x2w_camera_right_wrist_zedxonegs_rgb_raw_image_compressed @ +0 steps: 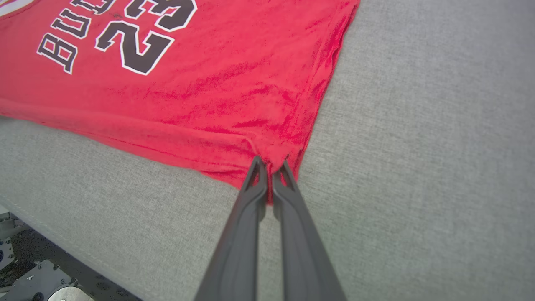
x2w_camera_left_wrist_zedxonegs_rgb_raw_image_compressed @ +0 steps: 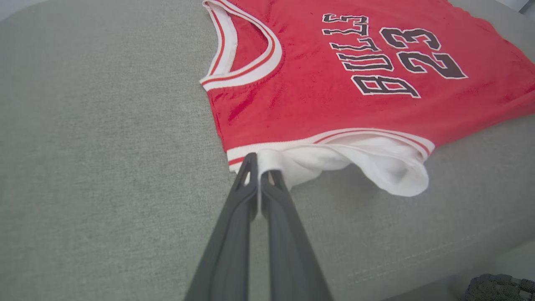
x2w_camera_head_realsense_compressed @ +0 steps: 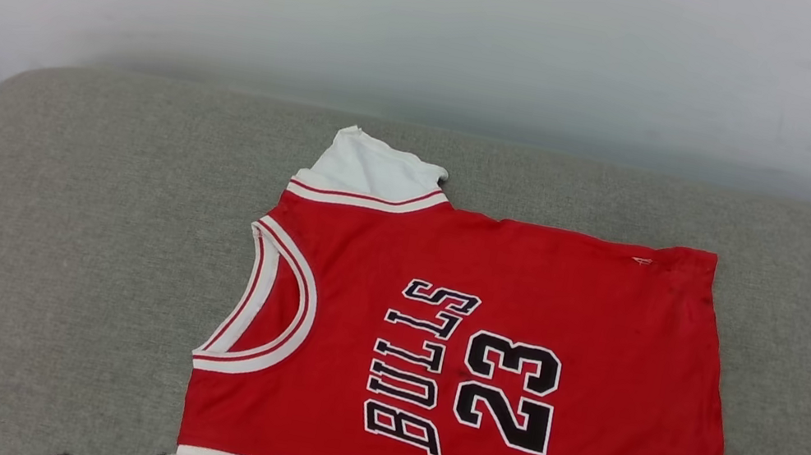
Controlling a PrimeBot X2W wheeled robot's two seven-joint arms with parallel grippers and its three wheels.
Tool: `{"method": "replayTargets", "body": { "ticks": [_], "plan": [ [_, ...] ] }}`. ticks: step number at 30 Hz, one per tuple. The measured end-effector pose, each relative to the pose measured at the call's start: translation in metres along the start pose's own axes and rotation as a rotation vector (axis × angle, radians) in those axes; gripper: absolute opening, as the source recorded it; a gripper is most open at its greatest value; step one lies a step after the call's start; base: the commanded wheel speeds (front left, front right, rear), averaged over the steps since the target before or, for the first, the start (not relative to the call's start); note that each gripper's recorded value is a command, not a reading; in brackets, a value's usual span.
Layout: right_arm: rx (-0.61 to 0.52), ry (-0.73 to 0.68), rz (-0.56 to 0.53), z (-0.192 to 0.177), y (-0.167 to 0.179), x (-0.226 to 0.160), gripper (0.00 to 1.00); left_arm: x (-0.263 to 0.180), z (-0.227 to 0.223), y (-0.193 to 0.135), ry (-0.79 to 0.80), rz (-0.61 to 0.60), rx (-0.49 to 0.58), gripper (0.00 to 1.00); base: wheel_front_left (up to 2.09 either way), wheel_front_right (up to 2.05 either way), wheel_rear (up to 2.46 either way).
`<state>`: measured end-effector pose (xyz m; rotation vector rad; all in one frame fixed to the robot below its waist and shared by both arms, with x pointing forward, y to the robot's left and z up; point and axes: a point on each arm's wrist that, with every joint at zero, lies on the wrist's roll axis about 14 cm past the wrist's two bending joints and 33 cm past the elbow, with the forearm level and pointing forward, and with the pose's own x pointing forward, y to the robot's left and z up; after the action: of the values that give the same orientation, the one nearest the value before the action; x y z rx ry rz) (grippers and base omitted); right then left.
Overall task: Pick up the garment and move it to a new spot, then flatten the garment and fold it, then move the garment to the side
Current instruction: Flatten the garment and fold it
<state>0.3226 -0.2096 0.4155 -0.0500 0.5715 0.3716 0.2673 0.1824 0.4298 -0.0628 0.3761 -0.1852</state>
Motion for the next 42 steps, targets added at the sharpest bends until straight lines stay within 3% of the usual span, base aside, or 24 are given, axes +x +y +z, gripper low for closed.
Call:
{"method": "replayTargets", "body": {
  "ticks": [14,19,24,29,34,35,36,37,38,39,40,42],
  "plan": [
    [-0.010,-0.070,-0.019,0.058,-0.014,0.035,0.00,0.095,0.091,0.017,-0.142,-0.098,0.198,0.00,0.00,0.00,0.00],
    [0.008,-0.029,-0.024,0.053,-0.022,0.056,0.00,0.131,0.084,0.023,-0.094,-0.121,0.218,0.00,0.00,0.00,0.00],
    [0.026,0.046,-0.017,0.033,-0.024,0.077,0.00,0.160,0.049,0.033,0.027,-0.132,0.224,0.00,0.00,0.00,0.00],
    [0.032,0.104,-0.019,0.014,-0.028,0.087,0.00,0.174,0.012,0.041,0.135,-0.137,0.206,0.00,0.00,0.00,0.00],
    [0.040,0.098,-0.012,0.014,-0.027,0.089,0.00,0.178,0.007,0.041,0.144,-0.143,0.190,0.00,0.00,0.00,0.00],
    [0.035,0.093,-0.008,0.016,-0.025,0.088,0.00,0.178,0.008,0.043,0.138,-0.135,0.192,0.11,0.00,0.00,0.00],
    [0.037,0.082,-0.010,0.018,-0.026,0.087,0.00,0.178,0.010,0.043,0.133,-0.133,0.191,0.70,0.00,0.00,0.00],
    [0.039,0.074,-0.013,0.021,-0.027,0.086,0.00,0.177,0.012,0.045,0.129,-0.129,0.193,1.00,0.00,0.00,0.00],
    [0.037,0.070,-0.012,0.022,-0.026,0.084,0.03,0.176,0.016,0.046,0.120,-0.125,0.198,1.00,0.00,0.00,0.00],
    [0.035,0.065,-0.009,0.025,-0.026,0.083,0.46,0.175,0.021,0.049,0.108,-0.118,0.210,1.00,0.00,0.00,0.00],
    [0.033,0.054,-0.009,0.029,-0.025,0.082,1.00,0.174,0.028,0.053,0.094,-0.110,0.226,1.00,0.00,0.00,0.00],
    [0.021,0.032,-0.004,0.038,-0.024,0.080,1.00,0.170,0.043,0.062,0.063,-0.091,0.248,1.00,0.00,0.00,0.00]
  ]
}}
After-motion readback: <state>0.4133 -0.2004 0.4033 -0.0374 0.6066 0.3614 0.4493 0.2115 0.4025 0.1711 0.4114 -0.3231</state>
